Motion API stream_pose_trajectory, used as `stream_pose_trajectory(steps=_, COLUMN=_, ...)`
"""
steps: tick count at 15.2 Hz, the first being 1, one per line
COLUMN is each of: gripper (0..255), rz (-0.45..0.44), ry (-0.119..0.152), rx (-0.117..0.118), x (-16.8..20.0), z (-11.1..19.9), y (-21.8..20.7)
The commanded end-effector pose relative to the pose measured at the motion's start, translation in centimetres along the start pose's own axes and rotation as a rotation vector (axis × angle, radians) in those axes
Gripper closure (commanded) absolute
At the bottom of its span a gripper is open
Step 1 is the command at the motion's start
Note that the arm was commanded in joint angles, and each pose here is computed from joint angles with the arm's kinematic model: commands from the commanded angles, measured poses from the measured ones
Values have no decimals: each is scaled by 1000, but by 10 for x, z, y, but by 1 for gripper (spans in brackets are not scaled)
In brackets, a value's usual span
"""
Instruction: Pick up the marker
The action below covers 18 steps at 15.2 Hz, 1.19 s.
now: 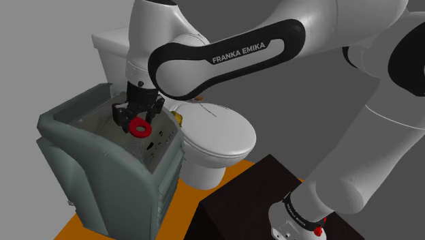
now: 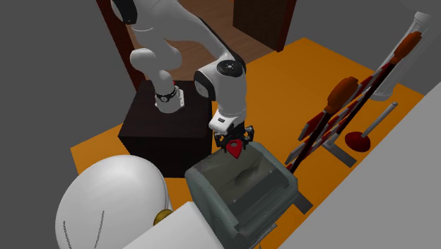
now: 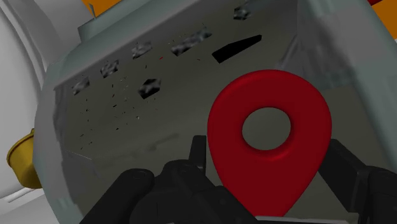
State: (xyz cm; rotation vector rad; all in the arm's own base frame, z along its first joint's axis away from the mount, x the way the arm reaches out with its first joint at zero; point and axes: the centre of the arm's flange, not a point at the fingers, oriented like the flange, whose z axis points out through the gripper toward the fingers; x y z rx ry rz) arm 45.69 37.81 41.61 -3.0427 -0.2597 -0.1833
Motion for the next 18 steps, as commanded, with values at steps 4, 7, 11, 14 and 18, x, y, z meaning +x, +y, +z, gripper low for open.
stream_pose_trajectory(steps=4, gripper=255, rz=0, ry=-4, rx=0, x=1, z=-14, y=-2)
stream_pose_trajectory(steps=7, gripper=255, rz=0, ry=-4, rx=0, x=3, z=-30, y=-3)
stream_pose_trajectory(steps=11, gripper=255, rz=0, ry=-4, rx=0, x=6, z=-51, y=-4)
stream_pose_trajectory(steps=14, gripper=255, rz=0, ry=-4, rx=0, x=8, z=-67, y=-5)
stream_pose_trajectory(steps=18, gripper=255, rz=0, ry=-4, rx=0, x=10, z=-78, y=-6)
